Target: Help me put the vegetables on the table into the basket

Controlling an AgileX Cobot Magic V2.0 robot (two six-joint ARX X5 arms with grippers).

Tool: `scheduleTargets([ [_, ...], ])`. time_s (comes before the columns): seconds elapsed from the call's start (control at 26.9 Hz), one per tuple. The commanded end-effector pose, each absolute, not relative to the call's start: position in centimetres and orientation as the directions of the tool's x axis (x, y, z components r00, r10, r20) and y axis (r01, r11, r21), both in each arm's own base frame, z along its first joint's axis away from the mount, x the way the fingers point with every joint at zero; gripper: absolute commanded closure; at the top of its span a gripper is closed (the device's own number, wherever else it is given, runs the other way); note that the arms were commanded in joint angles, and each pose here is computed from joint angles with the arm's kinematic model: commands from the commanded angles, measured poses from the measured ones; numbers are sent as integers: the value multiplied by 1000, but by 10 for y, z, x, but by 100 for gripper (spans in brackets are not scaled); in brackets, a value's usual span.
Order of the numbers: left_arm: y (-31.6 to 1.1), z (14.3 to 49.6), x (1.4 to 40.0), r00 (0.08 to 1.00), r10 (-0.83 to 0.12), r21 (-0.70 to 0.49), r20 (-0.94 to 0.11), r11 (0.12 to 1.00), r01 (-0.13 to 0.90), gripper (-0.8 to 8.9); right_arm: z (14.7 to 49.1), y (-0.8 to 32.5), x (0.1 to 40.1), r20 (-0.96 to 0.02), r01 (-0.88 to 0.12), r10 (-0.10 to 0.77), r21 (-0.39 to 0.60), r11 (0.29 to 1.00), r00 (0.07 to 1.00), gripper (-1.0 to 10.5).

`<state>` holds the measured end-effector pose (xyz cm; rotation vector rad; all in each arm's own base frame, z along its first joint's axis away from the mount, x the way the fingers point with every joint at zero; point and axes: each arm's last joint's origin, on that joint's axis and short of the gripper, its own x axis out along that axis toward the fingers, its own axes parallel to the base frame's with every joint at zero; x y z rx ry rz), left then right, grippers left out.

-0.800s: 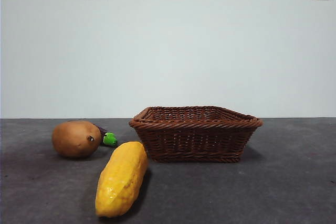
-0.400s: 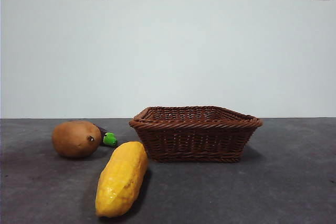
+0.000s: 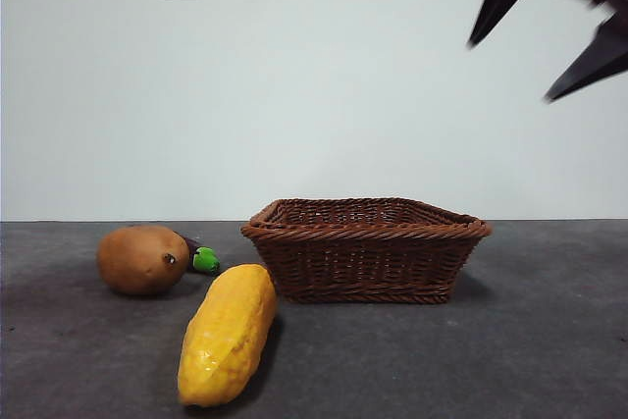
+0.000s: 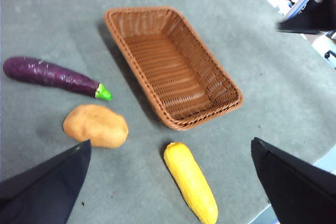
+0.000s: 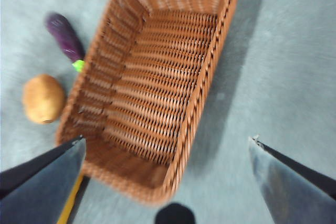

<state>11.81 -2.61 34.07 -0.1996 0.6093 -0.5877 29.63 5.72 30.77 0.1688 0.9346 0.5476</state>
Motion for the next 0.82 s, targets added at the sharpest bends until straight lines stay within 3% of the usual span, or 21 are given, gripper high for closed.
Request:
scheduleTargets([
  [0.04, -27, 341, 119, 659, -578, -336, -482, 816, 470, 141, 293, 72, 328, -746, -373, 507, 364, 854, 432, 348],
  [0.26, -27, 339, 123, 648, -577, -342, -497, 817, 465, 141, 247, 101, 384, -812, -357, 456, 331, 874, 364, 352],
  [0.56, -27, 337, 123, 641, -574, -338, -510, 819, 464, 141, 183, 108, 406, -864, -305, 426, 344, 888, 269, 453],
  [0.74, -28, 335, 128, 629, -572, -347, -526, 820, 456, 141, 169, 115, 408, -872, -310, 427, 348, 885, 241, 831],
  [0.82, -28, 334, 131, 623, -572, -351, -534, 820, 452, 141, 165, 117, 408, -875, -311, 426, 350, 884, 228, 857],
])
